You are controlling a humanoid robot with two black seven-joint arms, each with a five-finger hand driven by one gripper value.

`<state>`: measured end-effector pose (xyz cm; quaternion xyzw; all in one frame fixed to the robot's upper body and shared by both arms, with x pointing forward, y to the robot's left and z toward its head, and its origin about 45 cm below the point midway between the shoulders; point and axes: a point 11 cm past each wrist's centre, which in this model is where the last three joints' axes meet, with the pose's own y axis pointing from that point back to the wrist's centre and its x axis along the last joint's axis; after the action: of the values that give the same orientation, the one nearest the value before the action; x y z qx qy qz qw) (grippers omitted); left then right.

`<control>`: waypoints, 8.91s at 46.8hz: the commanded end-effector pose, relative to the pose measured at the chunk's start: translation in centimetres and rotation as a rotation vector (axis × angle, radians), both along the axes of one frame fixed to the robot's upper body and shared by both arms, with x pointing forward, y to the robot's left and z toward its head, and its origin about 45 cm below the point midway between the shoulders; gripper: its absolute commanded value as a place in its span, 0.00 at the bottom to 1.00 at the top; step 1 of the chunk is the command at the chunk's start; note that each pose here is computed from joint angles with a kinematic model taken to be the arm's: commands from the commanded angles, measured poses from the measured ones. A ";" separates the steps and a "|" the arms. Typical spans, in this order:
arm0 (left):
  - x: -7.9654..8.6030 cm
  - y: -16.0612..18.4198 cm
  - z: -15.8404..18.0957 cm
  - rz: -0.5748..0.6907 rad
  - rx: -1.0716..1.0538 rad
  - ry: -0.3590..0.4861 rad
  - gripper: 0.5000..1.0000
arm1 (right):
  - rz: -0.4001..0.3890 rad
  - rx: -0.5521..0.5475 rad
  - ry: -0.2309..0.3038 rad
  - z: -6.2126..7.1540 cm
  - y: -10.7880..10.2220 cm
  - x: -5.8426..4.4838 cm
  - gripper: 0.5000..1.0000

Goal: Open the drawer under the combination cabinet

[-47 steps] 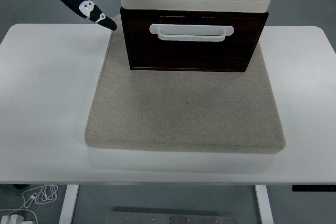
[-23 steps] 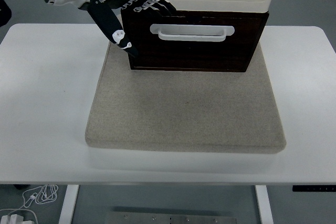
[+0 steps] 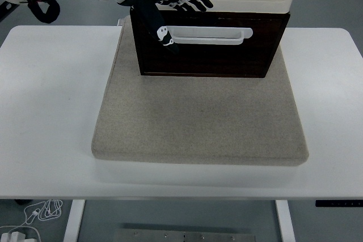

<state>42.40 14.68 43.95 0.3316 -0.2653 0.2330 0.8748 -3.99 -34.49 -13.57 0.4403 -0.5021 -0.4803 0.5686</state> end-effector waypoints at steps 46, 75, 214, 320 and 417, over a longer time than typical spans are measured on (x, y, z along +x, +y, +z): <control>1.5 -3.8 -2.0 0.007 0.126 0.054 1.00 | 0.000 0.000 0.000 0.0 0.0 0.0 0.86; 1.8 -4.7 -3.4 0.012 0.163 0.066 1.00 | 0.000 0.000 0.000 0.0 0.0 0.0 0.86; 3.0 -5.6 -6.5 0.074 0.189 0.095 1.00 | 0.000 0.000 0.000 0.0 0.0 0.0 0.86; 0.7 -7.6 -6.4 -0.052 0.188 0.140 1.00 | 0.000 0.000 0.000 0.0 0.0 0.0 0.86; -2.2 -7.3 -5.6 -0.170 0.170 0.198 1.00 | 0.000 0.000 0.000 0.0 0.0 0.0 0.86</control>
<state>40.30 7.33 38.35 0.4020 -0.2237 0.1043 0.8817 -3.98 -34.49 -13.57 0.4404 -0.5022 -0.4803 0.5685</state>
